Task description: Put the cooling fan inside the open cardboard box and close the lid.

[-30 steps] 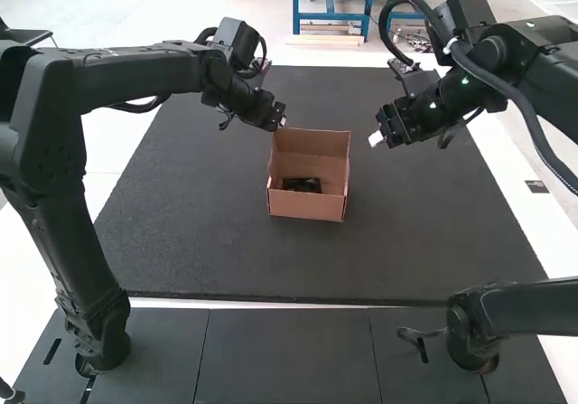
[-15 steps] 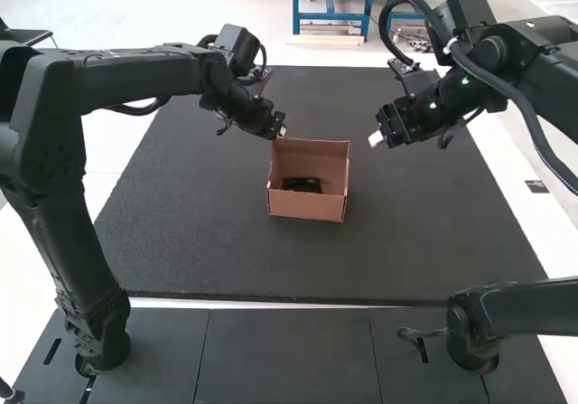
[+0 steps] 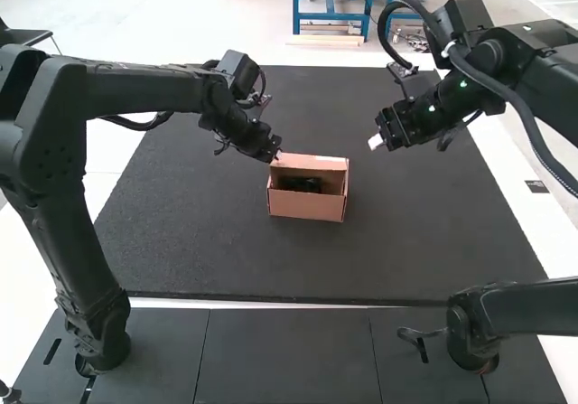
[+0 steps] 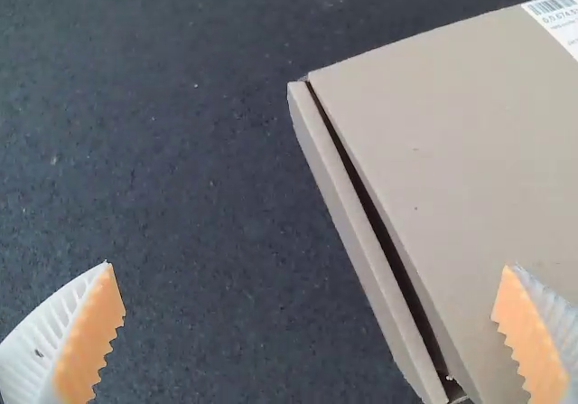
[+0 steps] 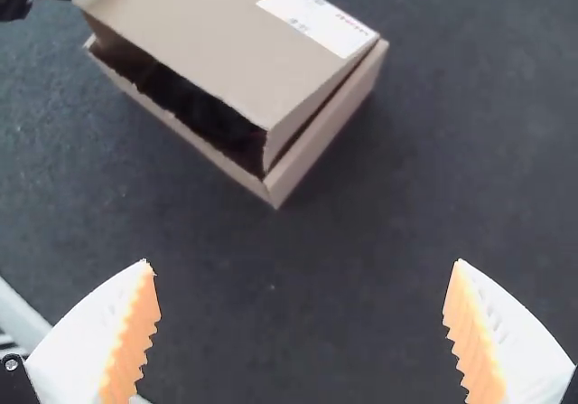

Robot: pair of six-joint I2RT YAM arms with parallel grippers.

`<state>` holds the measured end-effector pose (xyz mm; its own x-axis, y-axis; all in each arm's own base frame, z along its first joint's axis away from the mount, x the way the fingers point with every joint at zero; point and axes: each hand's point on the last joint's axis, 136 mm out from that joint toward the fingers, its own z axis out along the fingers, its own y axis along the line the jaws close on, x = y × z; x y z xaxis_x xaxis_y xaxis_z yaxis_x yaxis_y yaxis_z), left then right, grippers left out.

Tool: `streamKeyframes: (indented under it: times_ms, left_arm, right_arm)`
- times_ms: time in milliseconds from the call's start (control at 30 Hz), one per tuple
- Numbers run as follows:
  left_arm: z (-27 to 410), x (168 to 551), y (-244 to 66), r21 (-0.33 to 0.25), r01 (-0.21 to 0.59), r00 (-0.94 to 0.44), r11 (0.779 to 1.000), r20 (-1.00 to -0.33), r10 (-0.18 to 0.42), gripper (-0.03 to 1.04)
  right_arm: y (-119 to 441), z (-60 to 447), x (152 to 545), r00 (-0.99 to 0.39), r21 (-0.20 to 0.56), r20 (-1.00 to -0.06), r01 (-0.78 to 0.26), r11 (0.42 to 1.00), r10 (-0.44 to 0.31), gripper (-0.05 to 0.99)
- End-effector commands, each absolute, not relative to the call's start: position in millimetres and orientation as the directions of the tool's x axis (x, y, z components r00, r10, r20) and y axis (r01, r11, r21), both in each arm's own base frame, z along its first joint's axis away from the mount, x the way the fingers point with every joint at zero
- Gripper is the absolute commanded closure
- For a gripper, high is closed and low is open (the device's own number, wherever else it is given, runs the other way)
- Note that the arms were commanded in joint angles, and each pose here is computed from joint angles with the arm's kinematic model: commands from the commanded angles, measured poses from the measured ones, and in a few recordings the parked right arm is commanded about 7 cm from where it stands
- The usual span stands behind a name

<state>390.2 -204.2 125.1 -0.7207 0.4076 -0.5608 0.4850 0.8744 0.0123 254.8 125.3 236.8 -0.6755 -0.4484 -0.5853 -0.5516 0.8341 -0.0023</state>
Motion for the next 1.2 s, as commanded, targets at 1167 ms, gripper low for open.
streamKeyframes:
  times_ms: [1167]
  left_arm:
    - [168,409,-189,-0.042,0.383,-0.68,0.923,-0.689,0.25,0.04]
  right_arm:
    - [130,243,259,-0.669,0.021,-0.623,-0.534,0.845,-0.407,0.22]
